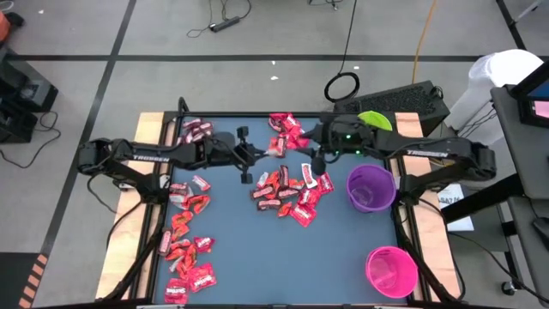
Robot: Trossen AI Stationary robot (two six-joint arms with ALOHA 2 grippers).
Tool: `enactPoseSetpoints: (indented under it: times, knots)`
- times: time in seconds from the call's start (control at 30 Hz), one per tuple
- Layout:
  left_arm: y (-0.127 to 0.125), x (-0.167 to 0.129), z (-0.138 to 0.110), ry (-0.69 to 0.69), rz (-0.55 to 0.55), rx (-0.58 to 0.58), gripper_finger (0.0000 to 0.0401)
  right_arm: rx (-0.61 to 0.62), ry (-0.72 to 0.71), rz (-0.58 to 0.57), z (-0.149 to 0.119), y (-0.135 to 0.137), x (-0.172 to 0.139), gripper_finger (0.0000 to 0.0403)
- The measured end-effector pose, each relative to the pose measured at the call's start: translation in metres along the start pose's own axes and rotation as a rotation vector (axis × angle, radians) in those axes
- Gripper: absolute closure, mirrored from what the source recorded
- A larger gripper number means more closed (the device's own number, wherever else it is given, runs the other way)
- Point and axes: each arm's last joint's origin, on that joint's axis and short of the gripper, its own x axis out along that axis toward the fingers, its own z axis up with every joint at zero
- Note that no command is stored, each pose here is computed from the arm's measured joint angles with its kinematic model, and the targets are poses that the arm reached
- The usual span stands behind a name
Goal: Organize candy in baskets
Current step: Put the orange chocolate bar into the green bucket
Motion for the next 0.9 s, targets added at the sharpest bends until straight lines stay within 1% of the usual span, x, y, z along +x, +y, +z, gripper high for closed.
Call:
enactPoseSetpoints:
  times: [0.17, 0.37, 0.43, 0.53, 0.63, 0.73, 0.8, 0.9]
  knots:
    - [-0.005, -0.002, 0.005, -0.019, -0.009, 0.008, 0.0392, -0.049, 0.026, 0.018, -0.009, 0.004, 0.022, 0.0212]
    - [-0.009, -0.002, 0.006, -0.023, -0.021, 0.013, 0.0392, -0.082, 0.041, 0.051, -0.017, 0.009, 0.039, 0.0170]
    - [-0.010, -0.002, 0.007, -0.025, -0.023, 0.014, 0.0392, -0.077, 0.027, 0.090, -0.017, 0.010, 0.042, 0.0160]
    - [-0.010, -0.002, 0.007, -0.024, -0.020, 0.014, 0.0392, -0.091, -0.003, 0.160, -0.017, 0.012, 0.046, 0.0155]
    - [-0.010, -0.002, 0.008, -0.034, -0.015, 0.013, 0.0392, -0.087, -0.029, 0.166, -0.017, 0.013, 0.051, 0.0159]
    - [-0.009, -0.002, 0.009, -0.046, -0.011, 0.012, 0.0392, -0.104, -0.048, 0.165, -0.015, 0.014, 0.051, 0.0172]
    - [-0.009, -0.002, 0.010, -0.057, -0.006, 0.011, 0.0392, -0.117, -0.056, 0.166, -0.014, 0.014, 0.051, 0.0187]
    - [-0.008, -0.003, 0.011, -0.074, 0.001, 0.009, 0.0391, -0.119, -0.067, 0.166, -0.013, 0.015, 0.051, 0.0221]
